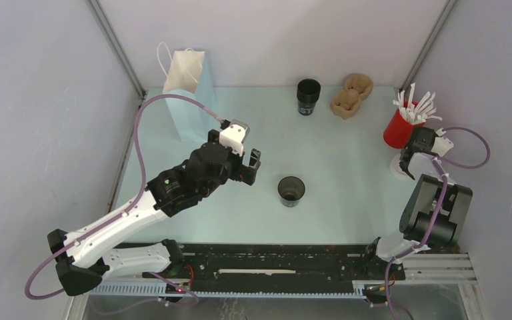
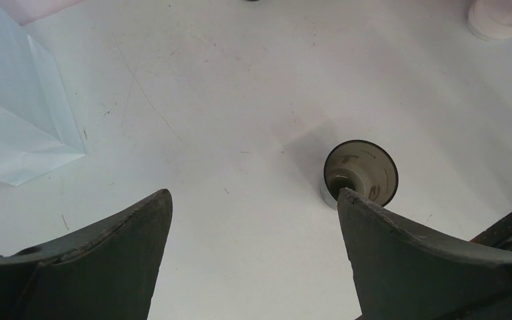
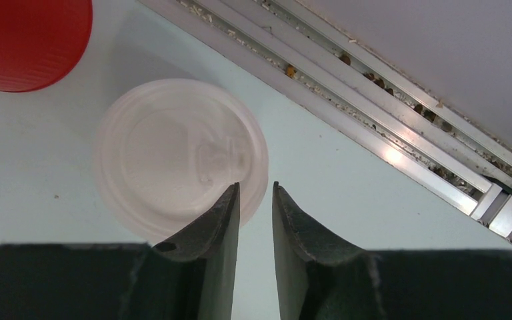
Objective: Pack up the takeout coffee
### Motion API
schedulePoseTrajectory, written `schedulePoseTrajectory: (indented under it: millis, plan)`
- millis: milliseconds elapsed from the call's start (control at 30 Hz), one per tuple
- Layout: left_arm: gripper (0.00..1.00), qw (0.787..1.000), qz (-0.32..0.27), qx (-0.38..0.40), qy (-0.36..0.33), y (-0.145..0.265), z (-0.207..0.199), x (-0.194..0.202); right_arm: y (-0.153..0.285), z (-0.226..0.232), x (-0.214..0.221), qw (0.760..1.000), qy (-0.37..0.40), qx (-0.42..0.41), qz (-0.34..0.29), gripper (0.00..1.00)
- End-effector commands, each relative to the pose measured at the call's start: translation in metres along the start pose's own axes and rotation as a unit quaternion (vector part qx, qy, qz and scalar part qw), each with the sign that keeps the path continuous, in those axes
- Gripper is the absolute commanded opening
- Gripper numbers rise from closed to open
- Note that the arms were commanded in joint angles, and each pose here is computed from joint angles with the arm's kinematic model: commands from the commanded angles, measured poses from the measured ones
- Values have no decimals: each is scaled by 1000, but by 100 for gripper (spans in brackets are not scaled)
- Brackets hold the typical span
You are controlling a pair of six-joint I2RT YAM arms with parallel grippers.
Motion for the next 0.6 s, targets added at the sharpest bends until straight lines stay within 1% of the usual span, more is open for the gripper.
schedulePoseTrajectory:
  millis: [0, 333, 567]
  plan:
    - [98, 1000, -12, 2, -5, -1, 1, 0, 2, 5, -18, 1000, -15, 4, -24, 32]
    - [98, 1000, -11, 4, -5, -2, 0, 1, 2, 4, -14, 1000, -6, 9, -17, 33]
    - [98, 1000, -11, 3, -6, -2, 2, 3, 1, 3, -13, 1000, -2, 12, -15, 32]
Point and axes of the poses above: each gripper's point midway between its finger pads, its own y axis back along the fingers, its own z axis along the line the jaws close on, x = y × z, the point moved 2 cm from there along y, back along the fingers, and after that the axes turned 4 degrees about -y, right-handed, at the moved point
